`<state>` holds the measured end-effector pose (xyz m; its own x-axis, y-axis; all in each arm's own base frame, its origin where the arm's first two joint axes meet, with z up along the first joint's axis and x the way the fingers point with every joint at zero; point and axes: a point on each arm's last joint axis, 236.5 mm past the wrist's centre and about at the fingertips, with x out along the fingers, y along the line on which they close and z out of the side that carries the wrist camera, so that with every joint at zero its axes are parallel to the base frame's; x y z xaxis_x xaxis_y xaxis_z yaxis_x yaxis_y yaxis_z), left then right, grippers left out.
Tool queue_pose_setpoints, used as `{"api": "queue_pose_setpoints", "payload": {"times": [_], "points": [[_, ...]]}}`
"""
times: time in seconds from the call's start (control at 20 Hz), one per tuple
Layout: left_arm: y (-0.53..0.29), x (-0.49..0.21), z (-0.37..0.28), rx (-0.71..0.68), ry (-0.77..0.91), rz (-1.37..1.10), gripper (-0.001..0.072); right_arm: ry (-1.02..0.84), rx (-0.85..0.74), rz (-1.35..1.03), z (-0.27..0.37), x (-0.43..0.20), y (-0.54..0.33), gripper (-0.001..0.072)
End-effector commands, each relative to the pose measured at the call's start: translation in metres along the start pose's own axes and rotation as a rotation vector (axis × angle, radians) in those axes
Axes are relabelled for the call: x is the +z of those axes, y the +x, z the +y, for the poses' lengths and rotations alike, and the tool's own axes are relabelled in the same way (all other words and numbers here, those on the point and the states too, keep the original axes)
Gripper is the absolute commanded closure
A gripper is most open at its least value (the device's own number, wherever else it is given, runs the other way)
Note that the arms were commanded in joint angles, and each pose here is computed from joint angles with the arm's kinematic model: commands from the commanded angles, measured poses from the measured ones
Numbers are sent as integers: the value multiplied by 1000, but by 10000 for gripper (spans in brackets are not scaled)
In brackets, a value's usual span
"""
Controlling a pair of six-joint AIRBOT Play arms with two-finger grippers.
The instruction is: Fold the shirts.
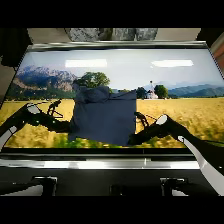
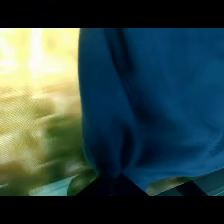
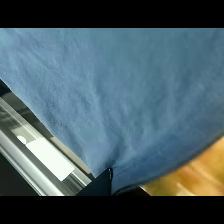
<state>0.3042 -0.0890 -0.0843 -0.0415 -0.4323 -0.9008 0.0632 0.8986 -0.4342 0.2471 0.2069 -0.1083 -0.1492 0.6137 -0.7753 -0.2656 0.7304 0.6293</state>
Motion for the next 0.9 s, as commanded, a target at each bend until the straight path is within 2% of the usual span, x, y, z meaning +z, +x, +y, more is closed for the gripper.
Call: {"api": "queue_pose_setpoints", "payload": {"times": [0.0, 0.1, 0.2, 0.3, 0.4, 0.5, 0.65, 0.75, 0.85], "points": [[-16, 11, -3, 19, 61, -26, 674, -98, -51, -64, 5, 23, -8, 668], [-54, 39, -12, 57, 125, -132, 674, -277, -173, -126, 9, 54, -49, 668], [-121, 77, -38, 97, 216, -322, 675, -480, -366, -261, 26, 100, -124, 669], [-214, 102, -82, 135, 336, -554, 675, -657, -612, -465, 65, 144, -239, 669], [-321, 100, -143, 174, 488, -813, 675, -791, -822, -703, 128, 156, -362, 669], [-428, 64, -209, 201, 632, -1086, 675, -889, -933, -957, 204, 134, -466, 669], [-546, -28, -283, 210, 793, -1435, 675, -983, -997, -1293, 299, 59, -574, 668], [-574, -76, -300, 188, 814, -1556, 675, -1005, -1013, -1400, 324, 15, -601, 668], [-574, -99, -300, 178, 809, -1571, 674, -977, -987, -1420, 327, -13, -603, 668]]}}
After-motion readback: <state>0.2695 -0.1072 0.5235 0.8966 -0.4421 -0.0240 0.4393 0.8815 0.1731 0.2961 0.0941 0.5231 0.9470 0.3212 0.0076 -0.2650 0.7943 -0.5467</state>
